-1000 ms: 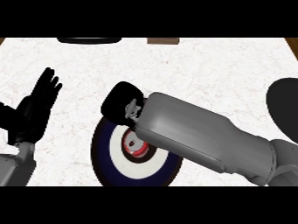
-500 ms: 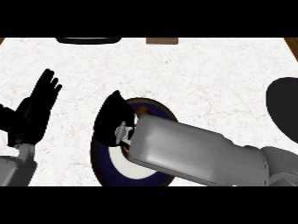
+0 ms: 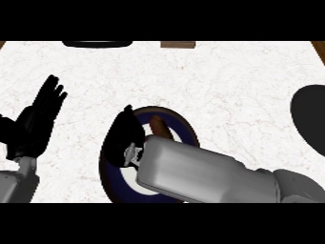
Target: Pick the sweet potato from the plate and place it in the pan
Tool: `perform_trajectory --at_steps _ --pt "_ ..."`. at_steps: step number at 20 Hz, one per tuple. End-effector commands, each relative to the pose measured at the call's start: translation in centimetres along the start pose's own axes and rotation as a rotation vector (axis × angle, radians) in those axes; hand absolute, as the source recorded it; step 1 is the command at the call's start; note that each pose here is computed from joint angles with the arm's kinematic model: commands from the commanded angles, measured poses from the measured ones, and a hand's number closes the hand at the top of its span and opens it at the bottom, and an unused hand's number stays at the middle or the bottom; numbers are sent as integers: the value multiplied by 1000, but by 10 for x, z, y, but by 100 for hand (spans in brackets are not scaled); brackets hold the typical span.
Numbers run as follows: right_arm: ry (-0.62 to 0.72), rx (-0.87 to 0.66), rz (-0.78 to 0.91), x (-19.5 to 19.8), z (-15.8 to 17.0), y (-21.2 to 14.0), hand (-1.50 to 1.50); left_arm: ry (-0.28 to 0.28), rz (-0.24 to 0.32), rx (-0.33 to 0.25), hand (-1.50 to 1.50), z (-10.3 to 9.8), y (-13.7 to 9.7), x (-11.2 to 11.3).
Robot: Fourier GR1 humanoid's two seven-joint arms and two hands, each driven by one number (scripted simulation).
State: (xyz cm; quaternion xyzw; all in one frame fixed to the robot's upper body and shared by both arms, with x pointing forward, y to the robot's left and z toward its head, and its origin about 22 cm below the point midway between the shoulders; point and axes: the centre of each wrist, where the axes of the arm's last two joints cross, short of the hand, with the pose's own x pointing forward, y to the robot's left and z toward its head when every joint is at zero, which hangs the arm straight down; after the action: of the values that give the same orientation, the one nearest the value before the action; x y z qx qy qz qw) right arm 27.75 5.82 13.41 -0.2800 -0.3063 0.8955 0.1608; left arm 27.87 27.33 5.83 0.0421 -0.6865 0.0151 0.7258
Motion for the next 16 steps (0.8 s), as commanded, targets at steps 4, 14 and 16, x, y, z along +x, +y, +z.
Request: perform_trajectory --at_steps 4,14,16 --pt "58 24 23 5 -18 14 -150 -15 -18 -2 0 -3 -5 -2" --pt "64 78 14 -6 -45 40 -150 1 4 -1 0 -8 -4 -6" --pt "53 76 12 -10 -44 34 -150 -29 4 -11 0 -13 14 6"
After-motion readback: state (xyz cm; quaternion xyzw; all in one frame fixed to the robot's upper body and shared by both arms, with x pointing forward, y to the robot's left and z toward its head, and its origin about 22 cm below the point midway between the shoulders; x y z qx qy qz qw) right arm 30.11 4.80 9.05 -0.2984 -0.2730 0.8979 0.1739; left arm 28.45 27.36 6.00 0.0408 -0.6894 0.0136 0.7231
